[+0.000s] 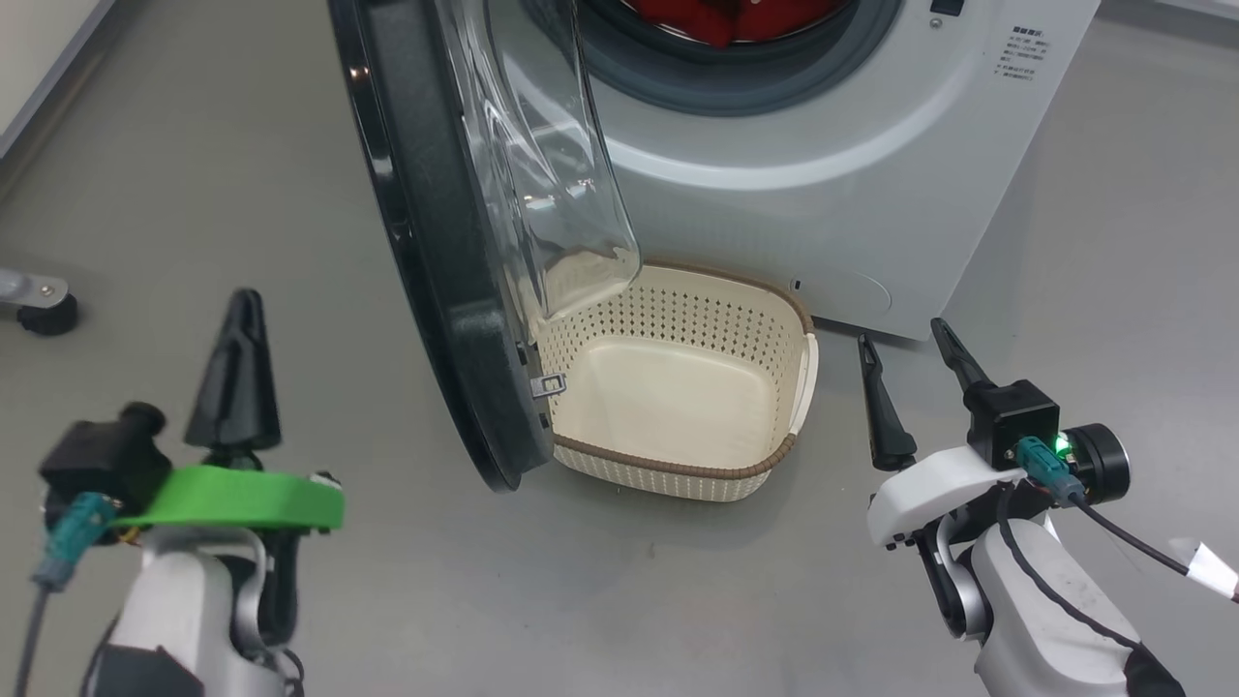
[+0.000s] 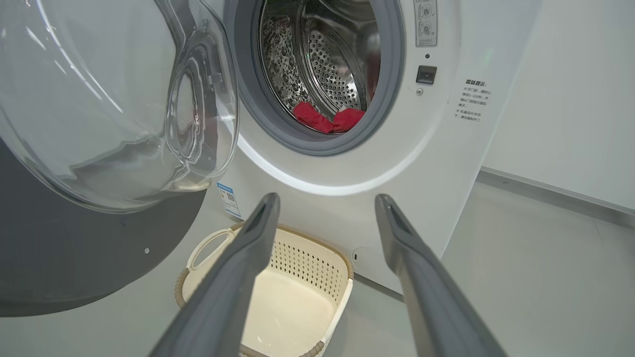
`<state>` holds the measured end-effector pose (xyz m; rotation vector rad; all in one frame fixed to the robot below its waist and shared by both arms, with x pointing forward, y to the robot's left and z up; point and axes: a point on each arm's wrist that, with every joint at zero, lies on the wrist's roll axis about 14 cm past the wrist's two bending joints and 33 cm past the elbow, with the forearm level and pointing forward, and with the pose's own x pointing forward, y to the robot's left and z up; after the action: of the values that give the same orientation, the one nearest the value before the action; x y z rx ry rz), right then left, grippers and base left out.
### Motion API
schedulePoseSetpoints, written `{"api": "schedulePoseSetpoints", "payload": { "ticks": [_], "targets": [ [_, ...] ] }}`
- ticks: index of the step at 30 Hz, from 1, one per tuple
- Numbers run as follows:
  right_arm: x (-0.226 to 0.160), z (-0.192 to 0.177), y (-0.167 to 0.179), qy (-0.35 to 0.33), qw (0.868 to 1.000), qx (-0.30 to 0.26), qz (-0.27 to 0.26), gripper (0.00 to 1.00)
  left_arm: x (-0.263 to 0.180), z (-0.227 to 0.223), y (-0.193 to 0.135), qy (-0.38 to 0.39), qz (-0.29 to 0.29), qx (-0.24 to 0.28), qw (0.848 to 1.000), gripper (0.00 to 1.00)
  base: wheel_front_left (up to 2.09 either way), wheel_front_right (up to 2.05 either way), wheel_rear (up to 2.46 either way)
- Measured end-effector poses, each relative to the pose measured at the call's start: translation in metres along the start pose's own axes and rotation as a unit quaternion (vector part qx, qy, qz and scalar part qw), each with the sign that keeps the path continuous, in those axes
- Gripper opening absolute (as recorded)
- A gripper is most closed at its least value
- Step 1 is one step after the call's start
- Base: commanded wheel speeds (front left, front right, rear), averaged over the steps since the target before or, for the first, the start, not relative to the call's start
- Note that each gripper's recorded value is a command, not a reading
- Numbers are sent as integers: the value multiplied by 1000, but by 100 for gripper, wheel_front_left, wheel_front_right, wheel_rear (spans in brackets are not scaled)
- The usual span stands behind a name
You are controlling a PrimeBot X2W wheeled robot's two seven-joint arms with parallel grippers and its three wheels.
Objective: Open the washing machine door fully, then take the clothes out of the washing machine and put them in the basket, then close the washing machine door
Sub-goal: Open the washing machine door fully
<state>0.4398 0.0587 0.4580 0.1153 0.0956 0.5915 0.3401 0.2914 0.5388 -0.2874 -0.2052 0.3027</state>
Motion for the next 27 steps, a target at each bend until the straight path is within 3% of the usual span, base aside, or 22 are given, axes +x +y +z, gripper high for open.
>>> {"api": "schedulePoseSetpoints", "payload": {
  "ticks": [4, 12, 20, 27],
  "targets": [
    [1, 2, 2, -3, 1000, 3, 0, 100, 16, 61, -14, -95, -24, 4, 995, 0, 0, 0, 0],
    [1, 1, 3, -3, 1000, 1, 0, 100, 15, 140, -86, -218, -134, 0, 967, 0, 0, 0, 0],
    [-1, -2, 6, 0, 1000, 2, 1, 100, -10, 126, -172, -198, -265, -32, 943, 0, 0, 0, 0],
    [-2, -5, 6, 3, 1000, 0, 1, 100, -40, 67, -215, -100, -331, -60, 936, 0, 0, 0, 0]
  ]
}}
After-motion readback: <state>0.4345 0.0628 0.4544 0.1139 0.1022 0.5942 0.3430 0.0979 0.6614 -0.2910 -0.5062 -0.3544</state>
